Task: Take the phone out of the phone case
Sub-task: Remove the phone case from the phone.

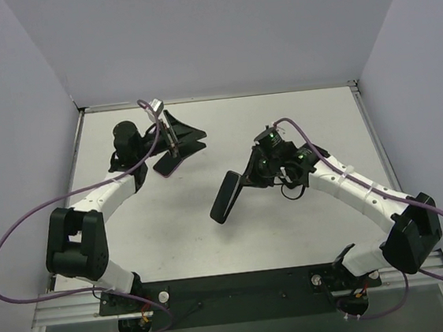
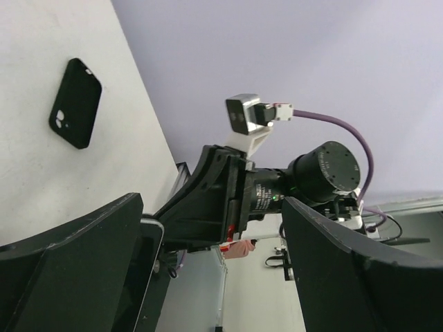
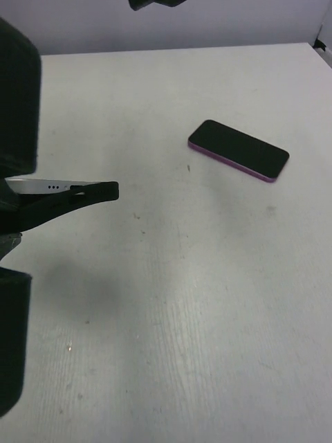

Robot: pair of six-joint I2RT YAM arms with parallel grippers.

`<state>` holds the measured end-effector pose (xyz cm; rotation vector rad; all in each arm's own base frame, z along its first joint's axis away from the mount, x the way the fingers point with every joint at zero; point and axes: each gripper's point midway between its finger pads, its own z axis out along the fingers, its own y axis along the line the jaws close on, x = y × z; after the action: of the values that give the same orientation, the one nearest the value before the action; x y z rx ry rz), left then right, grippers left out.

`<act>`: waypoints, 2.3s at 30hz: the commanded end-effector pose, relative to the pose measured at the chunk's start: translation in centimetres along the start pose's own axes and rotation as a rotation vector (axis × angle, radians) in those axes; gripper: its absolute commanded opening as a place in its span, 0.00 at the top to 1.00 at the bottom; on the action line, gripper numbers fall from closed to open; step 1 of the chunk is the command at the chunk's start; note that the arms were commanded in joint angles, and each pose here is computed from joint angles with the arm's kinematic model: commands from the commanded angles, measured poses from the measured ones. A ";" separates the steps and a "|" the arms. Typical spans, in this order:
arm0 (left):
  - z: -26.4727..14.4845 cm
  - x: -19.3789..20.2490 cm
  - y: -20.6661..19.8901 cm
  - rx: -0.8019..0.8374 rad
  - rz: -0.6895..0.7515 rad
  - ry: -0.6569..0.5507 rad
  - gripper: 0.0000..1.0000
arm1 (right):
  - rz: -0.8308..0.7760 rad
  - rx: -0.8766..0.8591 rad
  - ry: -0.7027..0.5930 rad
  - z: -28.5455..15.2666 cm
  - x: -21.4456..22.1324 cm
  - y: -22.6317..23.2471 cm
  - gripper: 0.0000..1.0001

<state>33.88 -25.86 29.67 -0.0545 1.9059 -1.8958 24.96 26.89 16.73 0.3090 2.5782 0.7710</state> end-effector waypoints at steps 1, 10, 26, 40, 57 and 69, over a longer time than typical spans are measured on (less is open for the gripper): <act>-0.4 -0.2 1.5 -0.057 0.025 -0.038 0.07 | -0.041 0.056 -0.046 -2.2 -1.6 -0.5 1.00; -1.3 1.0 6.4 -0.258 -0.063 -0.035 0.05 | -0.213 0.314 0.090 -0.9 -1.9 -3.5 1.00; -3.4 3.6 12.0 -0.490 -0.132 0.021 0.04 | -0.325 0.600 0.331 7.2 -1.5 -5.5 1.00; -4.4 12.5 22.8 -0.830 -0.263 0.251 0.03 | -0.278 0.624 0.410 9.9 1.1 -5.4 1.00; -4.8 14.0 24.8 -0.961 -0.237 0.355 0.06 | -0.182 0.482 0.363 10.7 1.6 -1.8 1.00; -7.4 12.9 25.9 -1.154 -0.159 0.361 0.40 | -0.160 0.420 0.349 11.3 1.5 0.3 1.00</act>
<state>27.29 -24.43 2.76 -0.2483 3.0012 -0.9076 29.29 29.90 6.14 0.0824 3.0625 0.0772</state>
